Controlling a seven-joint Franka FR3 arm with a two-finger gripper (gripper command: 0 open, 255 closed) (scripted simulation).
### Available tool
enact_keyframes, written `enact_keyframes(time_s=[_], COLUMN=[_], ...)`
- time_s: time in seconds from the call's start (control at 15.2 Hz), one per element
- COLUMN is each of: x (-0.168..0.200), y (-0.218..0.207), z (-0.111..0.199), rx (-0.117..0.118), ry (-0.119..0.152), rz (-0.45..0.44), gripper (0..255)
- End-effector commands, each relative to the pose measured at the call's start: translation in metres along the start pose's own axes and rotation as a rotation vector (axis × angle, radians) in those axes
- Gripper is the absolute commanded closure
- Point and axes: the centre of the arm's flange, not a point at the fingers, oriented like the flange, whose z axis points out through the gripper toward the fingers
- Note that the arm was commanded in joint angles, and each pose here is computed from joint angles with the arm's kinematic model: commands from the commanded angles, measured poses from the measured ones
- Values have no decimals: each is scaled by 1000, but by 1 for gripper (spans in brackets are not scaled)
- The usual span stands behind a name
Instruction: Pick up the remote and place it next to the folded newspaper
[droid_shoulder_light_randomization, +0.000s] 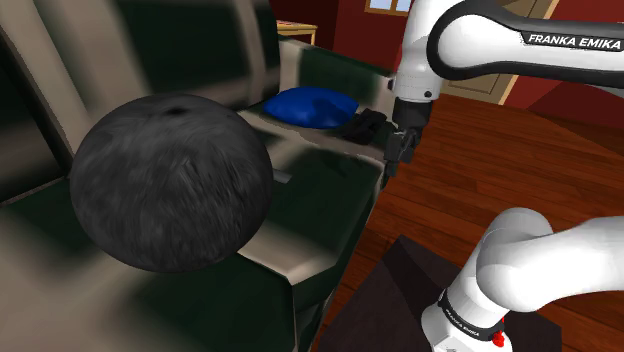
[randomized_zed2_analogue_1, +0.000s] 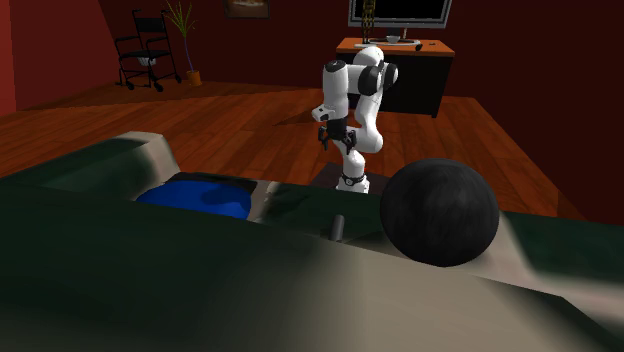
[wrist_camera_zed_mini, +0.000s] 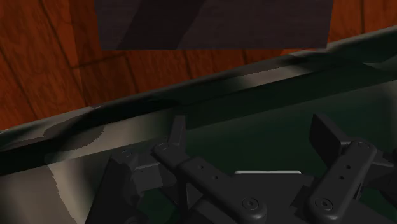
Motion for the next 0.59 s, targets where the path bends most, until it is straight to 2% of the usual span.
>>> enact_keyframes(time_s=[0.0,0.53], x=[0,97], y=[0,-29], z=[0,13], rx=[0,7], ry=[0,23], rz=[0,-48], gripper=[0,0])
